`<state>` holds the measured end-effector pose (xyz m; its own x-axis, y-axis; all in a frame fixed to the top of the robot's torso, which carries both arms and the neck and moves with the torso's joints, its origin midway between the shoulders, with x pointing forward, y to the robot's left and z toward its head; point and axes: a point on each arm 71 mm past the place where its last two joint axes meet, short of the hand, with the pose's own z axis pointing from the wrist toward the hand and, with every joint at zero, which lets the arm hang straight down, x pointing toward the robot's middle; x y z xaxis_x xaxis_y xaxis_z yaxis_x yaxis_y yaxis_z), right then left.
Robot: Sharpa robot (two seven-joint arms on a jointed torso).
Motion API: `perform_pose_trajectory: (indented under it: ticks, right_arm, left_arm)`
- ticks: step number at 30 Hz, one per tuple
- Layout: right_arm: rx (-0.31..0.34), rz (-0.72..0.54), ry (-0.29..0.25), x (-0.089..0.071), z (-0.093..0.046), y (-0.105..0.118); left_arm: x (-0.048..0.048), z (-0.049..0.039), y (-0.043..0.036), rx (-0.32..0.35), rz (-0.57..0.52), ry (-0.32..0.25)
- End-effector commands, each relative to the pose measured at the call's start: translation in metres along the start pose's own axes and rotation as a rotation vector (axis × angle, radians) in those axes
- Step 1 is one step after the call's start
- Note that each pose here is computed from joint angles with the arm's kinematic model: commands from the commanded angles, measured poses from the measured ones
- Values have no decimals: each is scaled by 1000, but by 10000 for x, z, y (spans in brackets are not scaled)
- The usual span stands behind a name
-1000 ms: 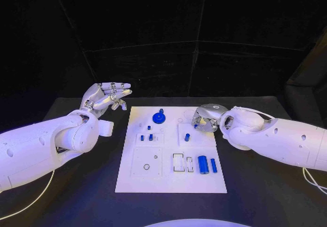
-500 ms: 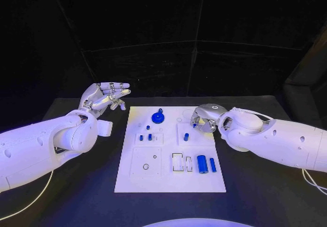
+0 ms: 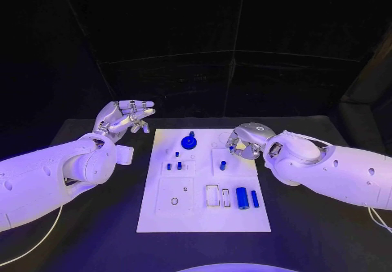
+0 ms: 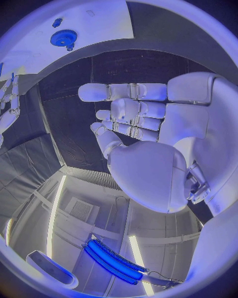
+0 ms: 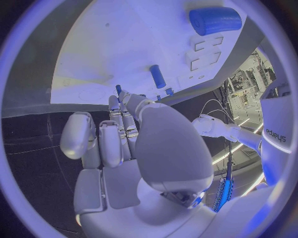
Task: Assemble the parts on the task board
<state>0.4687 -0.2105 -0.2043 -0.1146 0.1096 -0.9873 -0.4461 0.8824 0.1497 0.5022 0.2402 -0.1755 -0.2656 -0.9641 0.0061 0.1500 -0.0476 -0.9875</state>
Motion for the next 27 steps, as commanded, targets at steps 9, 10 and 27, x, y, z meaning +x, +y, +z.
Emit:
perform_pose_trajectory:
  ticks: [9, 10, 27]
  right_arm:
    - [-113, 93, -105, -162, -144, 377]
    - [-131, 105, -111, -171, -151, 435]
    - [-293, 218, -75, -11, -31, 1049]
  left_arm:
    - [-2, 12, -2, 0, -3, -2]
    - [1, 14, -1, 1, -3, -2]
    - [103, 42, 6, 0, -14, 17]
